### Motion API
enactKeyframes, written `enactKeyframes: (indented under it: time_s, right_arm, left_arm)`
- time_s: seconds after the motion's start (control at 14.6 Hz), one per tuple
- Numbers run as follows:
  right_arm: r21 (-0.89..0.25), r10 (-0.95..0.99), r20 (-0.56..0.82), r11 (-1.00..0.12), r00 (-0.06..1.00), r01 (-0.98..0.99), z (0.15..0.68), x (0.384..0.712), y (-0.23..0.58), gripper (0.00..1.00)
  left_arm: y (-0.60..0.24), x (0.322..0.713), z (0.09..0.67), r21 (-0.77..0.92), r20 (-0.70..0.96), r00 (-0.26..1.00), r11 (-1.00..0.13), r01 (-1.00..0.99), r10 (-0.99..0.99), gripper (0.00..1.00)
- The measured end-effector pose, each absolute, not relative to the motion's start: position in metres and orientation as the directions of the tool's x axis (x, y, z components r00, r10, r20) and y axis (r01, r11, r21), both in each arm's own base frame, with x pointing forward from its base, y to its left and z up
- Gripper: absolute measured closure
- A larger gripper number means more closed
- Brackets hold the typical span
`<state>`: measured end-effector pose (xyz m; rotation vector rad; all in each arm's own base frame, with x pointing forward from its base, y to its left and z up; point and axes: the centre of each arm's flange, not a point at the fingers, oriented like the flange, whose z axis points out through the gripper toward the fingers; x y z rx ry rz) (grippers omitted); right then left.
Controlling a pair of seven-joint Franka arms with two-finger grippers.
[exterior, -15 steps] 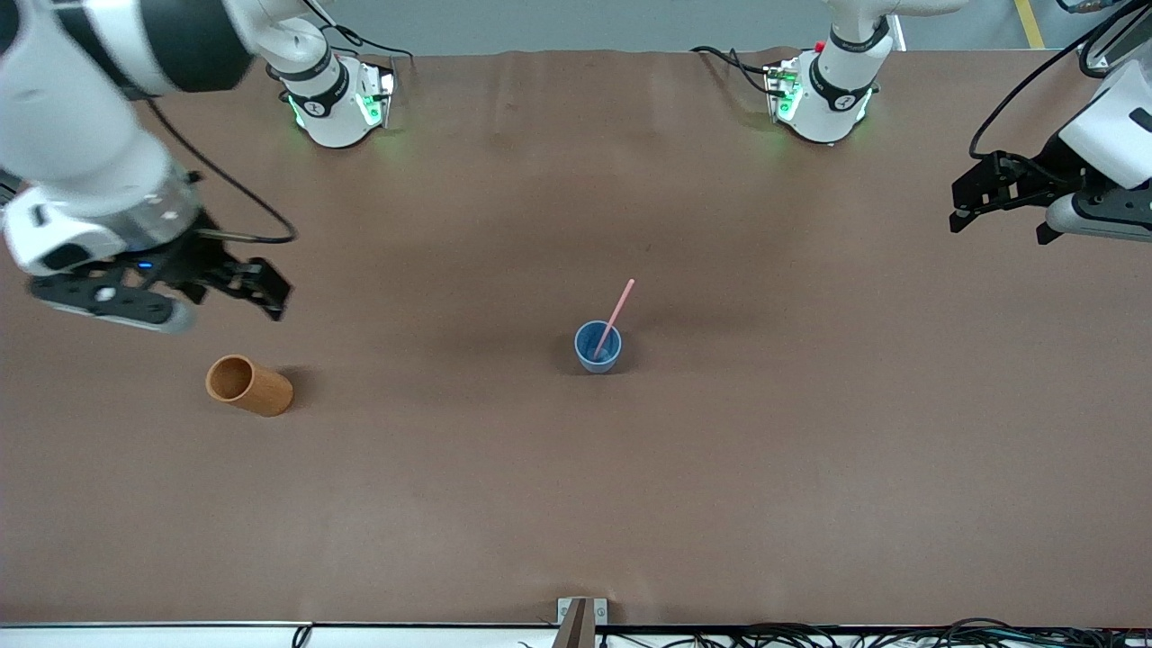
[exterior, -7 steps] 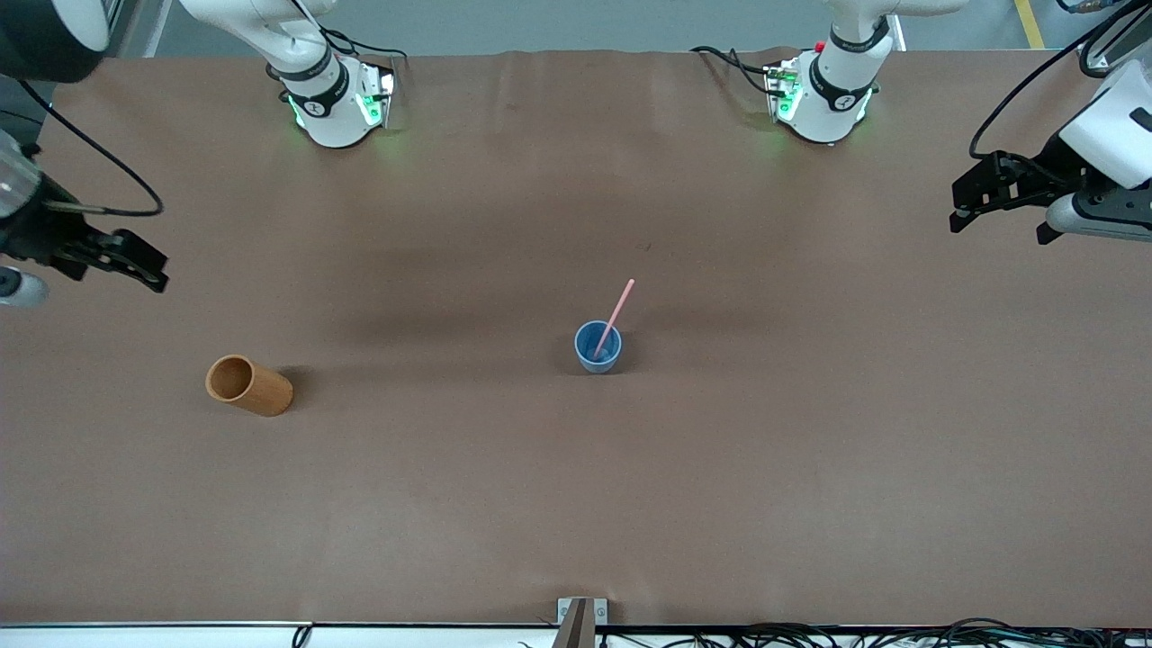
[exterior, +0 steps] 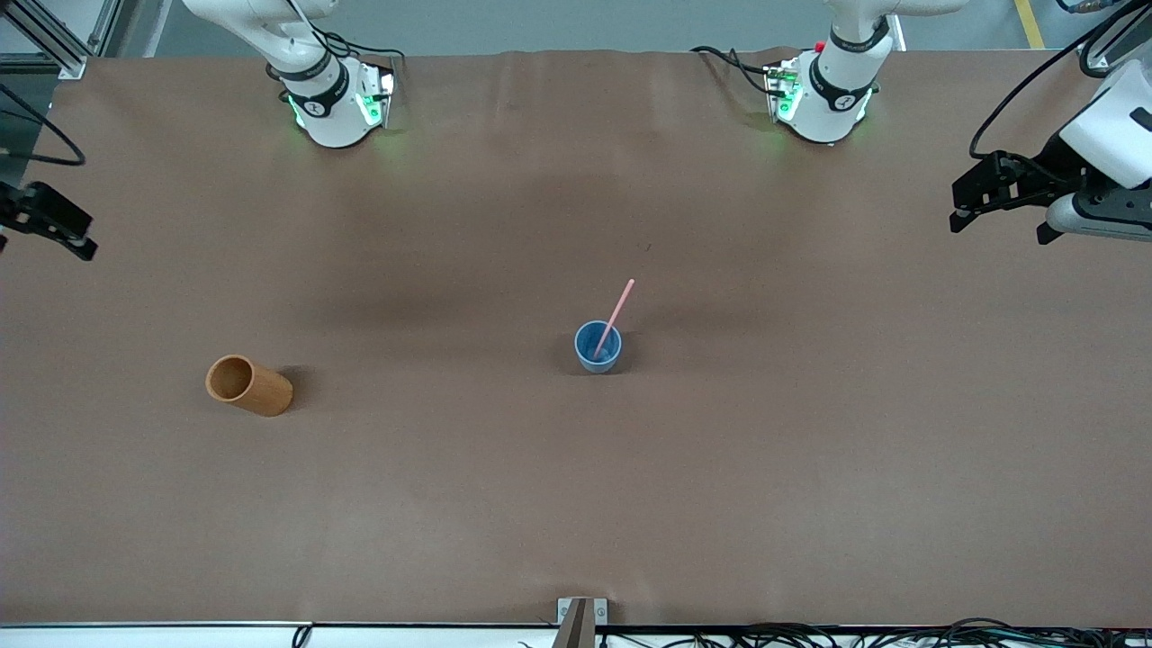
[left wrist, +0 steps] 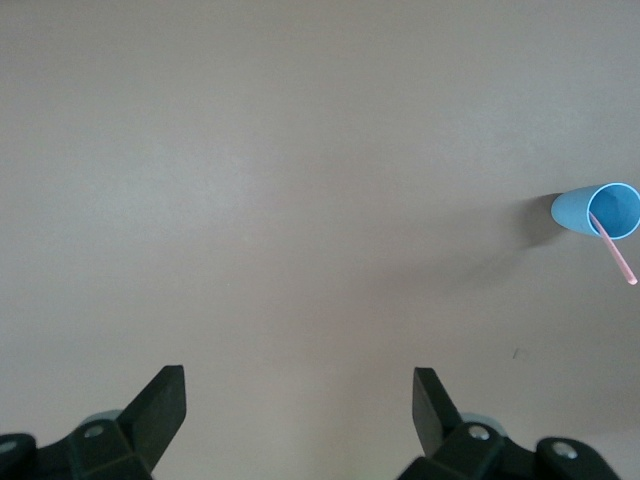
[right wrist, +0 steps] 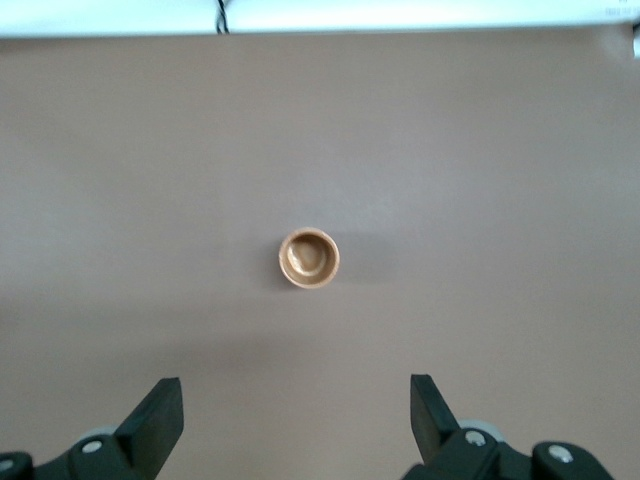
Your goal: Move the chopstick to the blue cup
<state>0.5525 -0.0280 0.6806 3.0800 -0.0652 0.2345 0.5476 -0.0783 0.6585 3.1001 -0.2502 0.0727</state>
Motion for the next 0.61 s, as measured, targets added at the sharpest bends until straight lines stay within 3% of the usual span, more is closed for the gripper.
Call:
enactKeyframes:
  time_s: [0.61]
  right_arm:
    - [0.041, 0.005, 0.037, -0.999, 0.999, 0.003, 0.658, 0.554, -0.027, 0.0]
  left_arm:
    - [-0.075, 0.548, 0.658, 0.027, 0.047, 0.987, -0.988, -0.155, -0.154, 0.0]
